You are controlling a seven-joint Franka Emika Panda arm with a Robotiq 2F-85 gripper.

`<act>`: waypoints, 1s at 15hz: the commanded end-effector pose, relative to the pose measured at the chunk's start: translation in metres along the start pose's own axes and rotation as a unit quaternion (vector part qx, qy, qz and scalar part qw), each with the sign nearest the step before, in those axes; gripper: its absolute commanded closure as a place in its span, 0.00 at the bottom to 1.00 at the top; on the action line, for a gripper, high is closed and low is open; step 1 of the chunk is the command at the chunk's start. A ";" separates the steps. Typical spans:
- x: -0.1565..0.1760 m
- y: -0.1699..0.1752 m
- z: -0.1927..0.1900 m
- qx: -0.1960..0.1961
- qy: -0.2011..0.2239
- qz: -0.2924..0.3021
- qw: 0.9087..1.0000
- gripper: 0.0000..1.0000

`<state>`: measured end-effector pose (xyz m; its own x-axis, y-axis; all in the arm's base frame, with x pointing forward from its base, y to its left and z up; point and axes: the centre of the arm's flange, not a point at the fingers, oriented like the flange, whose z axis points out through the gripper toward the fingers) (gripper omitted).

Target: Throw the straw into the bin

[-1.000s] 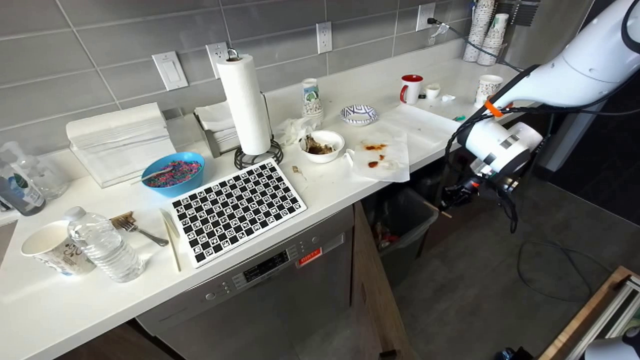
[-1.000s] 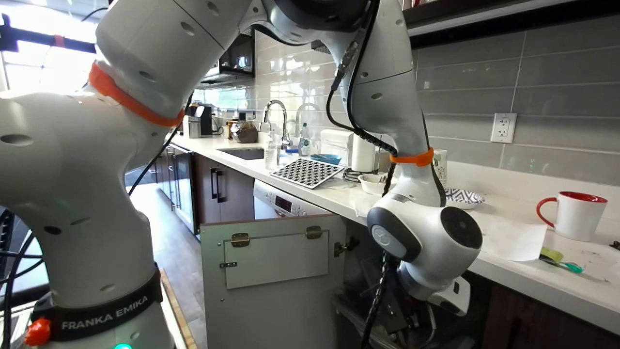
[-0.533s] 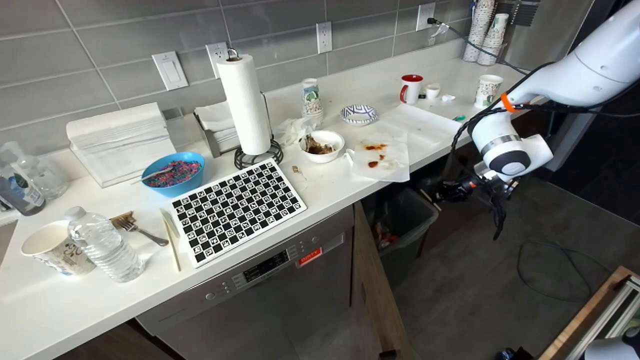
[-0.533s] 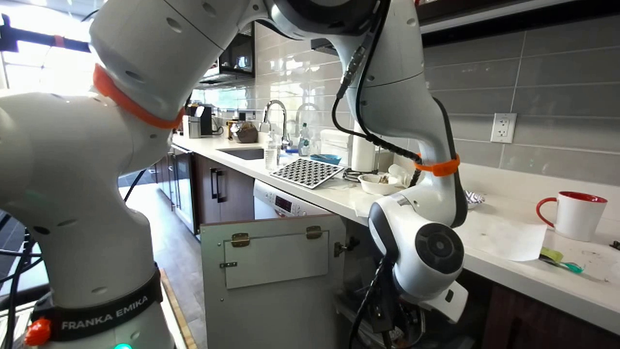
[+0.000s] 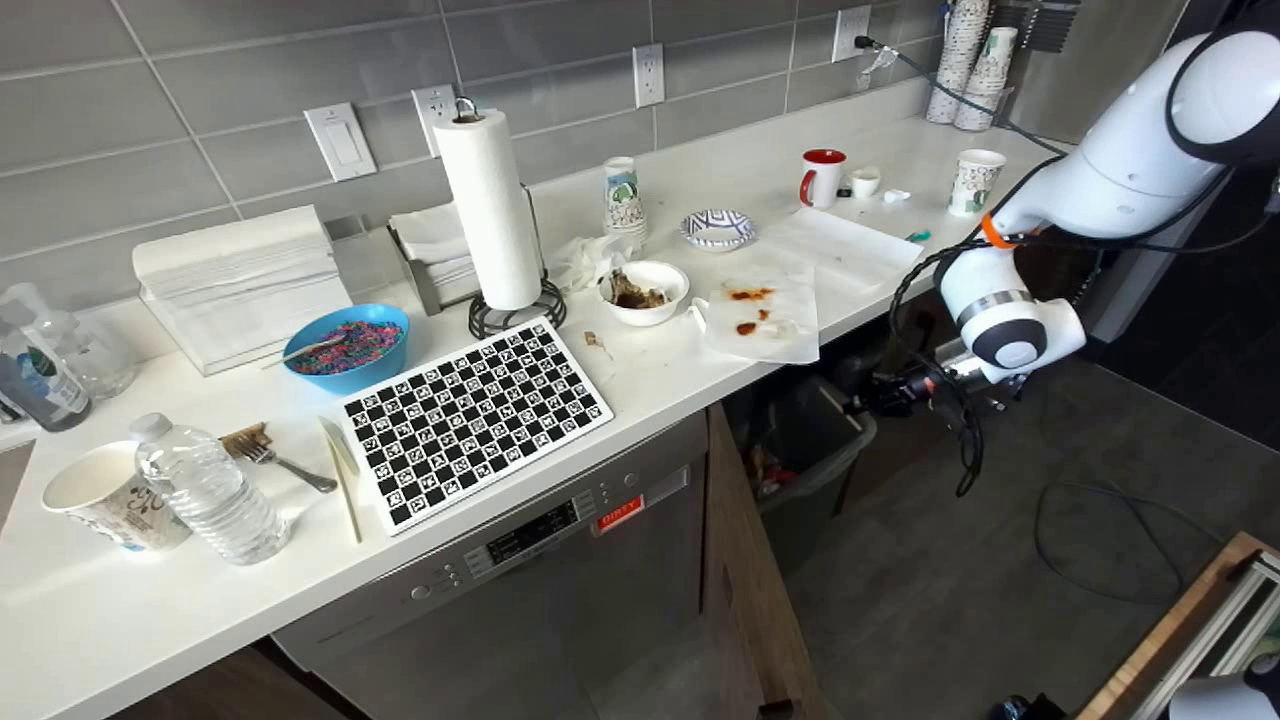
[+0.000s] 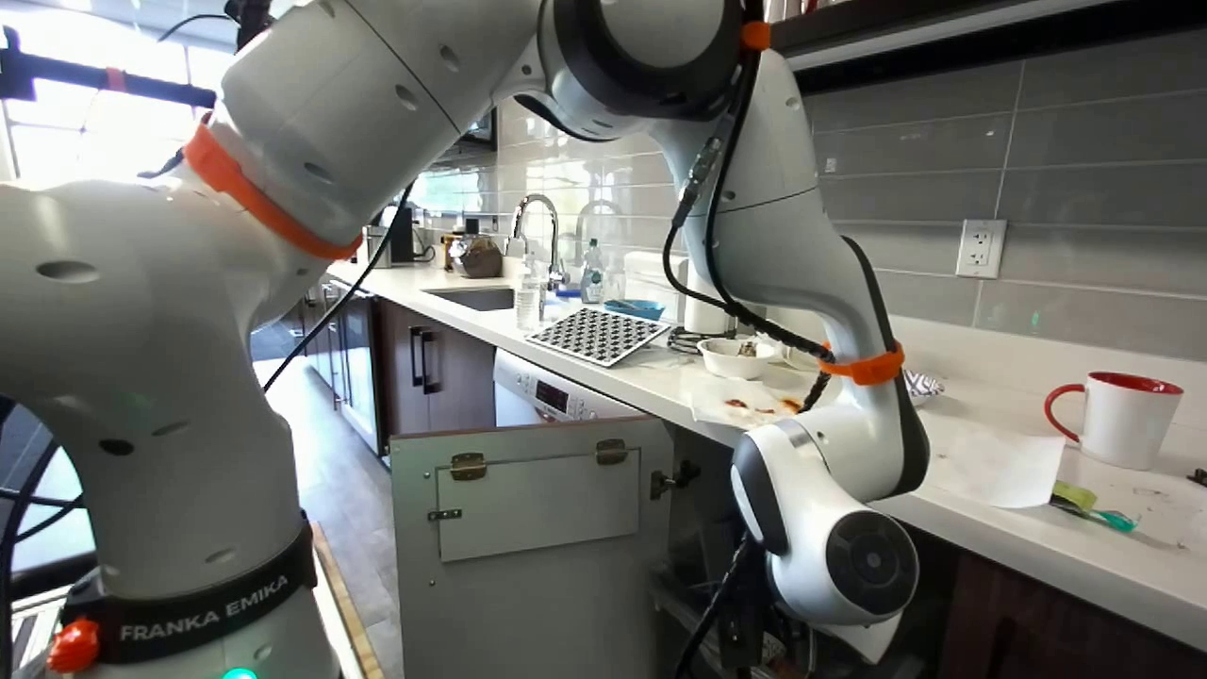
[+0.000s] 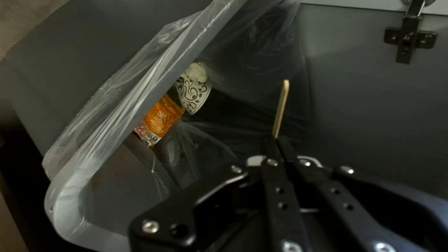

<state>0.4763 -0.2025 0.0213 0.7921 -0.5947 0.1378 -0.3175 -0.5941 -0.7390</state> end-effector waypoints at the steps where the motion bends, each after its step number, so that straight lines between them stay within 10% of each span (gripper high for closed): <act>1: 0.012 0.014 0.025 0.020 0.006 0.024 1.000 0.99; 15: 0.052 0.044 0.072 0.088 0.044 0.119 0.988 0.99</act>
<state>0.5219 -0.2166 -0.0347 0.6695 -0.7425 0.0227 -0.3853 -0.3732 -0.8440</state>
